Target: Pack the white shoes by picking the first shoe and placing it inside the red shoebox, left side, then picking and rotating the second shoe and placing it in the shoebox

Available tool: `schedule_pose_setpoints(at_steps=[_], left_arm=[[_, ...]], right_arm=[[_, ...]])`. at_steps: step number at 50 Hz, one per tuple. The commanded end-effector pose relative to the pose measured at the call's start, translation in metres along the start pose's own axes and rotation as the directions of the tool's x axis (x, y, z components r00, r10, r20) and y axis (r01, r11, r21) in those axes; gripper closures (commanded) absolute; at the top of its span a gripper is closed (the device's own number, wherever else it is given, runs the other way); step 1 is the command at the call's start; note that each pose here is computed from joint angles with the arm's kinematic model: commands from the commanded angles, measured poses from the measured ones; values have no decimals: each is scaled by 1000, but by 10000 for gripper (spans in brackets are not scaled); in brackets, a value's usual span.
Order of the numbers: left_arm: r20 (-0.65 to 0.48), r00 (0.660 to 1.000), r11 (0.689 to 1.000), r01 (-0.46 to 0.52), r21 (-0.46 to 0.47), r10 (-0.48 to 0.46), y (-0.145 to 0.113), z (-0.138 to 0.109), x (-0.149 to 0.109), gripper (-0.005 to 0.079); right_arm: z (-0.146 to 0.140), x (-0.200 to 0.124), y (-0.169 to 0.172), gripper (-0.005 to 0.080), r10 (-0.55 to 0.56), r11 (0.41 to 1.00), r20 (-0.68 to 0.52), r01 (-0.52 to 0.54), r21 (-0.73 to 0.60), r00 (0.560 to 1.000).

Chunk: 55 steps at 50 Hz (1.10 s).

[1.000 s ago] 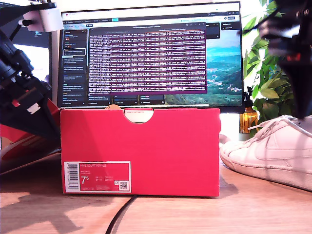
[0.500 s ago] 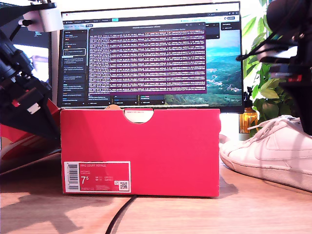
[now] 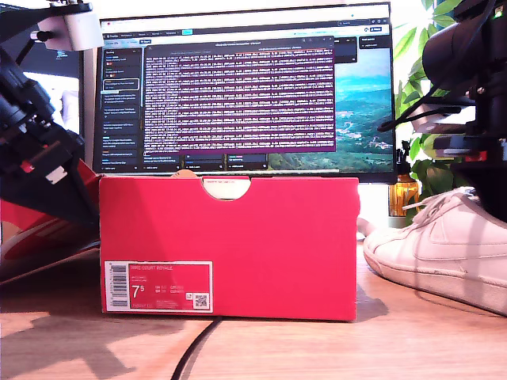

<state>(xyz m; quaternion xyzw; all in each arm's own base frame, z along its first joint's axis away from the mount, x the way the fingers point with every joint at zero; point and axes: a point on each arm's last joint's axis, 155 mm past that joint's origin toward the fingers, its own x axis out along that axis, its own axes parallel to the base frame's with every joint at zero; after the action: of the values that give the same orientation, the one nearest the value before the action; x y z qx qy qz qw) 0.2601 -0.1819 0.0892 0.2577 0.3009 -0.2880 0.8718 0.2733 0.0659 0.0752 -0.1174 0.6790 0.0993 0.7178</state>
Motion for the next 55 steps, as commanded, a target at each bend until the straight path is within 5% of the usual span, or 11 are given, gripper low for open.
schedule_pose_setpoints(at_steps=[1,30,55], left_arm=[[22,1000,1000,-4,-8,4,1,7,0,761],[23,1000,1000,-5,-9,5,1,8,0,761],[22,1000,1000,-5,-8,5,1,7,0,761]], right_arm=[[12,-19,0,497,-5,1000,50,6,-4,999],[1,-31,46,450,86,996,2,-86,-37,996],[1,-26,34,358,76,997,-16,-76,3,997]])
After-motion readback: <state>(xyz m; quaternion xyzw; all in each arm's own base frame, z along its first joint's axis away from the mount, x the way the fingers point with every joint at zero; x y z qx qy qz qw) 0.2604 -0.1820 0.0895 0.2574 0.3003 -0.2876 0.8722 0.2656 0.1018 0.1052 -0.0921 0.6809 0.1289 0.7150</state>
